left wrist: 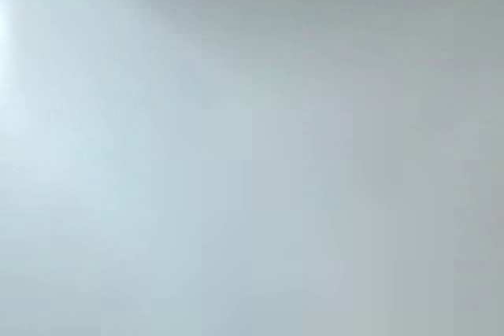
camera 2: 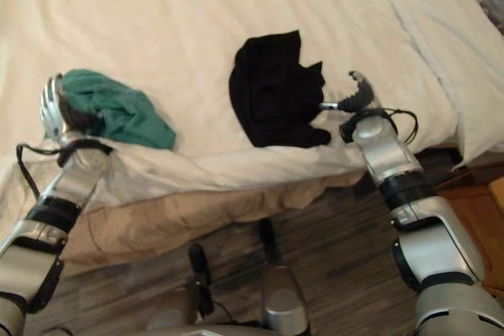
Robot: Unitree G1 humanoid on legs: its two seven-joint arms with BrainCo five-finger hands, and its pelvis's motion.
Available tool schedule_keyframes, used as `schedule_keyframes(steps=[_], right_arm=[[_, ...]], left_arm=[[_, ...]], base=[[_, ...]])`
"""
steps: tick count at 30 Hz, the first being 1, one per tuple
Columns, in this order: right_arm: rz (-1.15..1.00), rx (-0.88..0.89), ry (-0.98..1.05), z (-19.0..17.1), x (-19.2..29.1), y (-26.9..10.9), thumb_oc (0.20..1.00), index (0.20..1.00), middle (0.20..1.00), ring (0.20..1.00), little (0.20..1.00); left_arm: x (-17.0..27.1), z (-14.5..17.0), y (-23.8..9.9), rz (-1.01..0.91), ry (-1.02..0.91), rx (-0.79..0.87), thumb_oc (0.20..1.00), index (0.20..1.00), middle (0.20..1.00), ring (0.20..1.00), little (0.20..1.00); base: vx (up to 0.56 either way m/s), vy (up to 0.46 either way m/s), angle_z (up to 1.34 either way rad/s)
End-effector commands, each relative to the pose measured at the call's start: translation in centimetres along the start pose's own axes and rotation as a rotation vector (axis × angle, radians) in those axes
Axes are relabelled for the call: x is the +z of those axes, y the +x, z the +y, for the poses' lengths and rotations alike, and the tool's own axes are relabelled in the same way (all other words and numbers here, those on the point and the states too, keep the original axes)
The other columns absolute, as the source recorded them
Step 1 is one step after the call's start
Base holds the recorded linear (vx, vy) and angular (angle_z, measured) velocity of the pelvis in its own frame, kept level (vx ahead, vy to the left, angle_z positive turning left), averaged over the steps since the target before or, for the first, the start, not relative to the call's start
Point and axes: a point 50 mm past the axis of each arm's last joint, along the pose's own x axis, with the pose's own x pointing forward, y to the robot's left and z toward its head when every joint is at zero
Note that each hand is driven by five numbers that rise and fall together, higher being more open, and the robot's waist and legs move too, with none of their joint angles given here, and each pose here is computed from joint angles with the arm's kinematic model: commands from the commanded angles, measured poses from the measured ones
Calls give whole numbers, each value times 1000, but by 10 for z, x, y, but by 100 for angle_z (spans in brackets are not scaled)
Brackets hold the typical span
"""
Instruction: Tidy up the quilt and then pick up the clothes from the bed and put them into the laundry hamper.
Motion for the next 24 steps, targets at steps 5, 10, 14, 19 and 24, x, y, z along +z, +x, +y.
schedule_keyframes(steps=[5,10,14,19,24], right_arm=[[-71,-40,-23,-2,21,6,1000,1000,1000,1000,1000],[-86,-41,-12,-3,30,8,1000,1000,1000,1000,1000],[-101,-29,-17,-2,35,8,1000,1000,1000,1000,1000],[-120,-13,-38,-6,36,8,1000,1000,1000,1000,1000],[-132,-2,-50,-9,37,9,1000,1000,1000,1000,1000]], left_arm=[[8,-8,16,153,-133,-34,1000,1000,1000,1000,1000],[-38,-37,-10,555,-222,-104,1000,1000,1000,1000,1000],[-64,-50,-30,666,-158,-175,1000,1000,1000,1000,1000],[-87,-64,-53,782,-191,-290,200,200,200,200,200],[-80,-60,-43,707,-224,-269,200,200,200,200,200]], base=[[3,1,-2],[-44,-14,-9],[1,10,-11],[30,75,-12],[15,52,-11]])
